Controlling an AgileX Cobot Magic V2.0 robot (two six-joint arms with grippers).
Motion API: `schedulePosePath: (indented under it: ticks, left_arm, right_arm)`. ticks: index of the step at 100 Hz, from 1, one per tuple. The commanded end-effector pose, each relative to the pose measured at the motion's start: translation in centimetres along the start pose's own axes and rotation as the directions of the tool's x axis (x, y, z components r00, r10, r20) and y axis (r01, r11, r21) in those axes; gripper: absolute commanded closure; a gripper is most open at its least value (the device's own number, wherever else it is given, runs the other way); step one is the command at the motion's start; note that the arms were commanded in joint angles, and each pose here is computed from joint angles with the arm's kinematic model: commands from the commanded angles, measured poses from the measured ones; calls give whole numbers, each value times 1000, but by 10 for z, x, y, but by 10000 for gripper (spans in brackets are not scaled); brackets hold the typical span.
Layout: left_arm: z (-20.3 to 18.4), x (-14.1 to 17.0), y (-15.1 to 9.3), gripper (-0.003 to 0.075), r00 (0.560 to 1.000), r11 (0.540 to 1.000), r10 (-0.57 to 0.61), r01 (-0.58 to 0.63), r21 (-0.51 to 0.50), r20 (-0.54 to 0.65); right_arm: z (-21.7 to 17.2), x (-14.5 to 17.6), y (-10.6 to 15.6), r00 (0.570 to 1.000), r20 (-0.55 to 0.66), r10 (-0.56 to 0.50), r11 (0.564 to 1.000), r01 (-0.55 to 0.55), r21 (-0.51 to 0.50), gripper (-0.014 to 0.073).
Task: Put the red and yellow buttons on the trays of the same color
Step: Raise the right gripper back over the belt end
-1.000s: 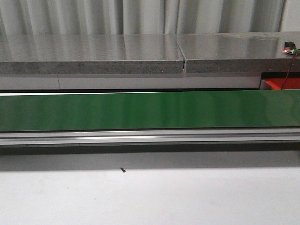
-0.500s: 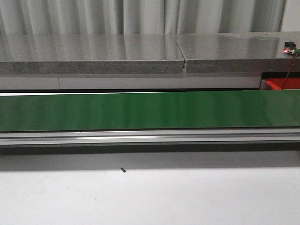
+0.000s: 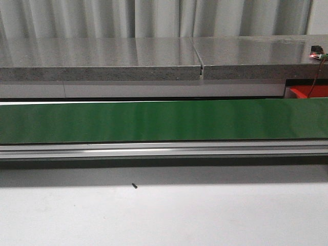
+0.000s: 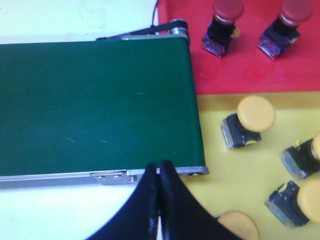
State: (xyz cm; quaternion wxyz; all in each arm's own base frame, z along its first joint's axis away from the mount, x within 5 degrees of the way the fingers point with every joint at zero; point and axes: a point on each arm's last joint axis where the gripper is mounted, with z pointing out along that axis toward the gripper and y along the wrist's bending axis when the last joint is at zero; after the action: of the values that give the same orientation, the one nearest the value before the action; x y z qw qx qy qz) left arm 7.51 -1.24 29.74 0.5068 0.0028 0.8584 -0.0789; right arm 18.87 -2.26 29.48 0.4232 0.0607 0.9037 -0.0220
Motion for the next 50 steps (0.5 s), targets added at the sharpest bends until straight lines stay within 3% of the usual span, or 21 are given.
schedulePosePath:
  ticks: [1,24,50]
  left_arm:
    - [-4,-13,-2,741,996,1000,-15,13,19,84]
    - [-4,-13,-2,741,996,1000,-15,13,19,84]
    - [-4,-13,-2,741,996,1000,-15,13,19,84]
  right_arm:
    - [-18,-19,5,984,173,-53,998,56,-15,655]
    - [-39,-13,9,953,295,-73,996,86,-30,657]
    - [-57,20,7,923,376,-83,995,98,-22,657]
